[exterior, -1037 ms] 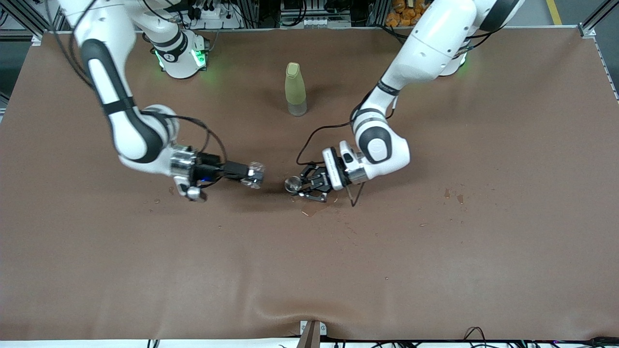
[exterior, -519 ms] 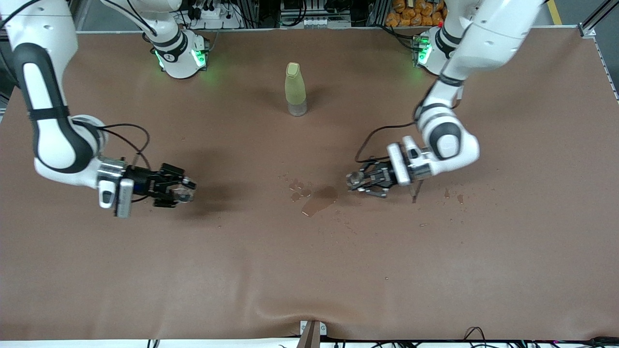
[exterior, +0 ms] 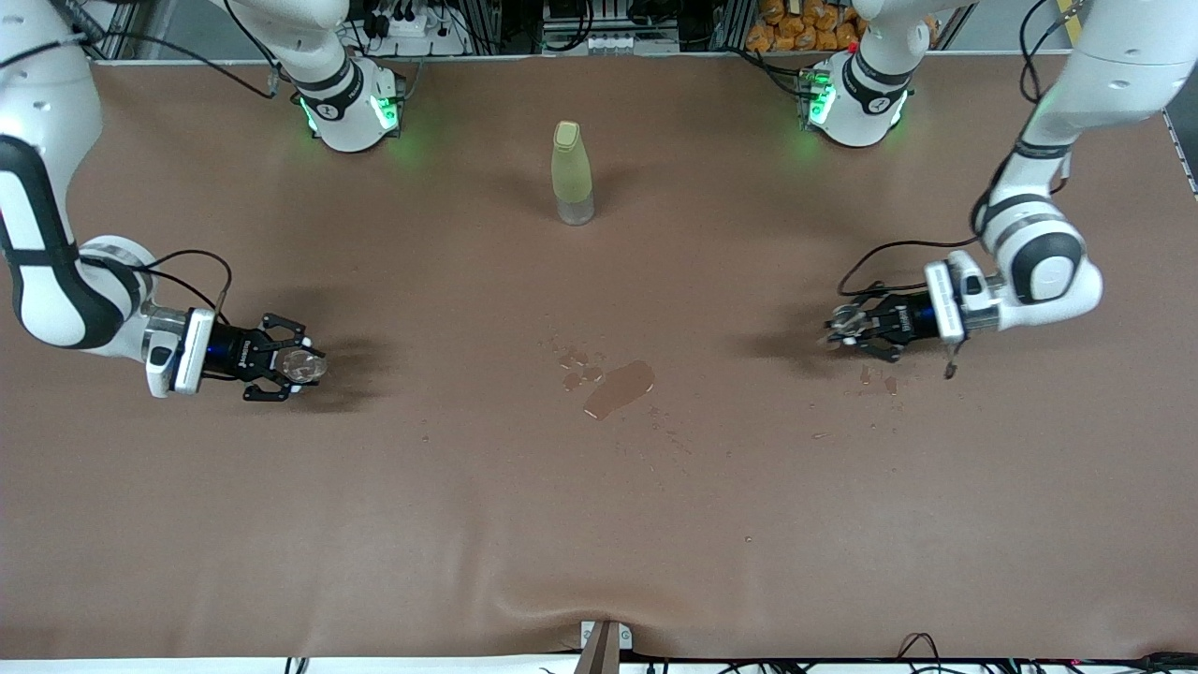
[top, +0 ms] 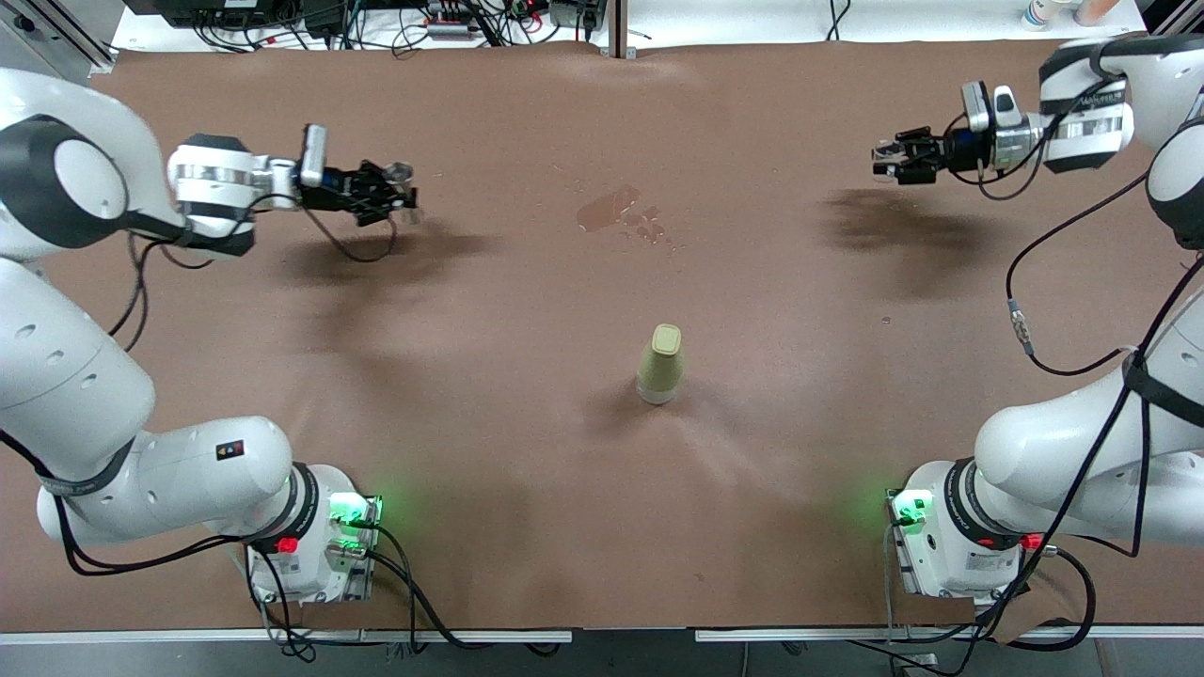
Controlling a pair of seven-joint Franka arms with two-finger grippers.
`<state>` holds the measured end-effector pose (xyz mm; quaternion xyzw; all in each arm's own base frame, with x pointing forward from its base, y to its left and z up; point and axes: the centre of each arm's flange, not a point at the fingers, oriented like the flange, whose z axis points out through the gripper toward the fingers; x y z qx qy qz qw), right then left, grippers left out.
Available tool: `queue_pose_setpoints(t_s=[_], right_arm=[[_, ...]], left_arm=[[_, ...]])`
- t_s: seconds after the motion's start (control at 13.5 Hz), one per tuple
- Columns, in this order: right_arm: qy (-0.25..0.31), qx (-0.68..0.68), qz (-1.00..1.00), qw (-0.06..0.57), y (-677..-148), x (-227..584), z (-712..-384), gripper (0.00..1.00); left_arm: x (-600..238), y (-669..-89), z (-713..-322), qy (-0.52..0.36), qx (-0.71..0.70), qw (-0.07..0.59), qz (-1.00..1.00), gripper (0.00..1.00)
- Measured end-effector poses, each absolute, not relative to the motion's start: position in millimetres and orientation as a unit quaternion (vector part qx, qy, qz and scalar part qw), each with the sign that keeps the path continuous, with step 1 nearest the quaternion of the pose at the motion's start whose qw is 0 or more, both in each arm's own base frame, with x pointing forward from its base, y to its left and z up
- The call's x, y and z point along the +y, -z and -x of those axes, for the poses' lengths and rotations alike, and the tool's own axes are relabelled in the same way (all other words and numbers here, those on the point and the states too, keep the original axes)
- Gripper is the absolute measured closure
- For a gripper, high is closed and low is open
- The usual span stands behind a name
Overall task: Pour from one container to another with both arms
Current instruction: 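Turn the beaker upright and move both grippers apart toward the table, then set down the beaker and jigger and open both grippers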
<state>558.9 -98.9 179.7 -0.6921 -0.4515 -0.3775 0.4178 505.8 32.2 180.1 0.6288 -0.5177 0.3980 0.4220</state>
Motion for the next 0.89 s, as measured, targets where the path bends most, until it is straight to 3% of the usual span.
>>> queue_pose_setpoints(t_s=[0.3,0.59,0.89], right_arm=[[0.409,-0.474,0.663,0.410,-124.5,-161.5,-549.7,0.52],[0.432,-0.470,0.653,0.409,-101.5,-217.2,-534.1,0.52],[0.457,-0.488,0.616,0.416,-82.4,-219.8,-539.8,0.52]], left_arm=[[97.8,-153.5,-488.1,-0.397,-0.489,0.422,-0.652,0.79],[126.6,-117.3,-491.0,-0.411,-0.498,0.416,-0.640,0.79],[141.8,-106.2,-494.0,-0.417,-0.503,0.430,-0.623,0.79]])
